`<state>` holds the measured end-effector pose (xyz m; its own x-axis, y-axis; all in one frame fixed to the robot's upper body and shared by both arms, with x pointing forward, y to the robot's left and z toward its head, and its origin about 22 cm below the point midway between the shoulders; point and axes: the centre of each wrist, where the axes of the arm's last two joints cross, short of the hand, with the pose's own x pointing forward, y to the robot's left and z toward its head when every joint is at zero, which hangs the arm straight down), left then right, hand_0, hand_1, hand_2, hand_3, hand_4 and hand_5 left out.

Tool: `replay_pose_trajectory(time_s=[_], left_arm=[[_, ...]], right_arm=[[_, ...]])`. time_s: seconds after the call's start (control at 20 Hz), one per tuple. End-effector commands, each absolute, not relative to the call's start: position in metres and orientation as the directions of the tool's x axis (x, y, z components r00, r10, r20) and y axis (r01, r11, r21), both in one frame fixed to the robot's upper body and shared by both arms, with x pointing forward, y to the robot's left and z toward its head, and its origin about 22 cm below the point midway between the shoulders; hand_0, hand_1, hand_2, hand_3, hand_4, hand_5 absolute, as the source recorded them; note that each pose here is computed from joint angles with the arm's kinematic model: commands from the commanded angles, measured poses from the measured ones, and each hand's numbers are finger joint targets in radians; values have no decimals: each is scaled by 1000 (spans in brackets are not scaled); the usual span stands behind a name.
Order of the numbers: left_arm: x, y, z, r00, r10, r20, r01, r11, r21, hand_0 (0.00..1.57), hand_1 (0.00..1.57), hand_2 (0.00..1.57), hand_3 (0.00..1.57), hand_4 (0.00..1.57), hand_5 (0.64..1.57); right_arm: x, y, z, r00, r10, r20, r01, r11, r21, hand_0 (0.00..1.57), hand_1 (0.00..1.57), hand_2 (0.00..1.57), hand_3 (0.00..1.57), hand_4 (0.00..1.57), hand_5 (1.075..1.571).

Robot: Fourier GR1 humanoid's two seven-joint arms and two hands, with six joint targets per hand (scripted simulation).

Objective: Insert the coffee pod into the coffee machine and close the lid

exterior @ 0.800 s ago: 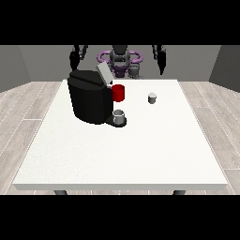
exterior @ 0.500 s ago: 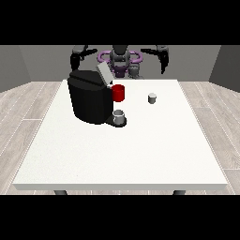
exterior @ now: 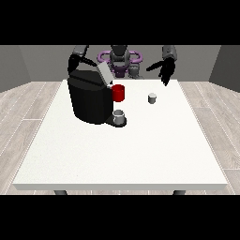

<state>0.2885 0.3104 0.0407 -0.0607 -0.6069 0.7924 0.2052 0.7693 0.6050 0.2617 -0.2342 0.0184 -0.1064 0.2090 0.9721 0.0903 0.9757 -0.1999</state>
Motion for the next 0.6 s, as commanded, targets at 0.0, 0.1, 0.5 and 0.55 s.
replay_pose_trajectory(time_s=[0.0, 0.1, 0.5, 0.55], left_arm=[[310, 337, 55, -13, -708, 706, 199, 690, 696, 0, 0, 0, 0, 0, 1571], [321, 353, 63, 10, -693, 721, 205, 707, 677, 0, 0, 0, 0, 0, 1571], [317, 330, 4, 38, -795, 606, 289, 589, 755, 0, 0, 0, 0, 0, 1571], [327, 334, 9, 14, -791, 612, 241, 597, 765, 0, 0, 0, 0, 0, 1571]], right_arm=[[269, -211, 37, -160, 239, 958, 71, 971, -230, 0, 0, 0, 0, 0, 1571], [263, -210, 30, -127, 232, 964, 39, 973, -229, 0, 0, 0, 0, 0, 1571], [260, -195, 13, -84, 209, 974, 66, 977, -204, 0, 0, 0, 0, 0, 1571], [278, -203, 30, -111, 209, 972, 68, 977, -202, 0, 0, 0, 0, 0, 1571]])
